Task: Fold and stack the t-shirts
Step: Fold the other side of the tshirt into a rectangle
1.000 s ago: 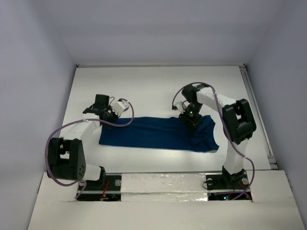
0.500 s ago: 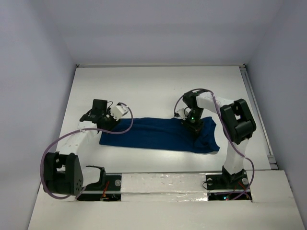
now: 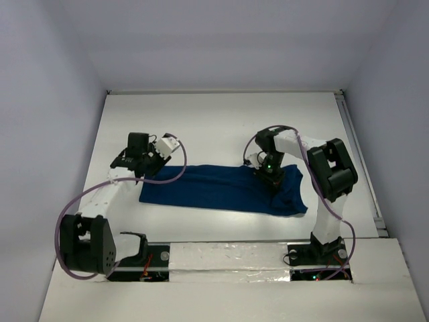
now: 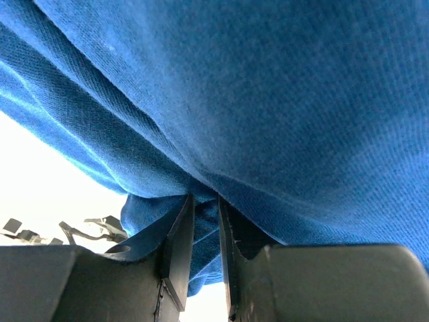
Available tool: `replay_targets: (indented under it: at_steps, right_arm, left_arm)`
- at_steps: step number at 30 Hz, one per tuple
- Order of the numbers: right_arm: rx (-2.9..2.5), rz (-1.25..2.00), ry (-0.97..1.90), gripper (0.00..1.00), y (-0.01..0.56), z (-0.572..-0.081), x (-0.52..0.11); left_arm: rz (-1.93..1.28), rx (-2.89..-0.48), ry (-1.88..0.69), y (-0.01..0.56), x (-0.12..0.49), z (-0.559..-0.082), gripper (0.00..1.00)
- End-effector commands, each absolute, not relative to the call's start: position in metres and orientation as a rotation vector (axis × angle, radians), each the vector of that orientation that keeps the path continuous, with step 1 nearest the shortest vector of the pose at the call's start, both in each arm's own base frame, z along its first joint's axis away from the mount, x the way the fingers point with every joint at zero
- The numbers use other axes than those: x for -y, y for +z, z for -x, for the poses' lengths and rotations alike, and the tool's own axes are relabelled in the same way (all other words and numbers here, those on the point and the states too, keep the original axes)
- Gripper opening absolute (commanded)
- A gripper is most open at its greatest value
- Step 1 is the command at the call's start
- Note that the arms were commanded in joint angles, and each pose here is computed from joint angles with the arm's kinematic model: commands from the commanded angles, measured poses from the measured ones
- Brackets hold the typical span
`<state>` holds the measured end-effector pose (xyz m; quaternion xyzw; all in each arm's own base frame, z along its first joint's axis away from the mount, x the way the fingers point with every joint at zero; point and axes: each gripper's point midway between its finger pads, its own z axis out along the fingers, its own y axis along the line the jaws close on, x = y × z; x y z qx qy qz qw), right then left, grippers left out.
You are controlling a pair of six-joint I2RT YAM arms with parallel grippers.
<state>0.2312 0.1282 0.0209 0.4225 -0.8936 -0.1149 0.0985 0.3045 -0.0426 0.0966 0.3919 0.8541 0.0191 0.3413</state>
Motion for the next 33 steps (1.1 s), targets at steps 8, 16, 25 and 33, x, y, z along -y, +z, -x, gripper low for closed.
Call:
replay_targets:
  at_steps: [8, 16, 25, 33]
  right_arm:
    - [2.609, -1.298, -0.340, 0.27, -0.002, -0.225, -0.128]
    - [2.604, -1.297, -0.335, 0.26, -0.004, -0.223, -0.127]
    - [2.613, -1.305, -0.329, 0.26, -0.002, -0.225, -0.130]
    - [2.613, -1.309, -0.336, 0.26, -0.003, -0.223, -0.130]
  left_arm:
    - [-1.025, -2.354, -0.067, 0.052, 0.054, -0.327, 0.31]
    - [-1.033, -2.257, -0.076, 0.095, 0.060, -0.324, 0.39]
    - [-1.061, -2.313, -0.035, 0.086, 0.050, -0.314, 0.37]
    - [-1.002, -2.462, -0.006, 0.059, 0.037, -0.309, 0.35]
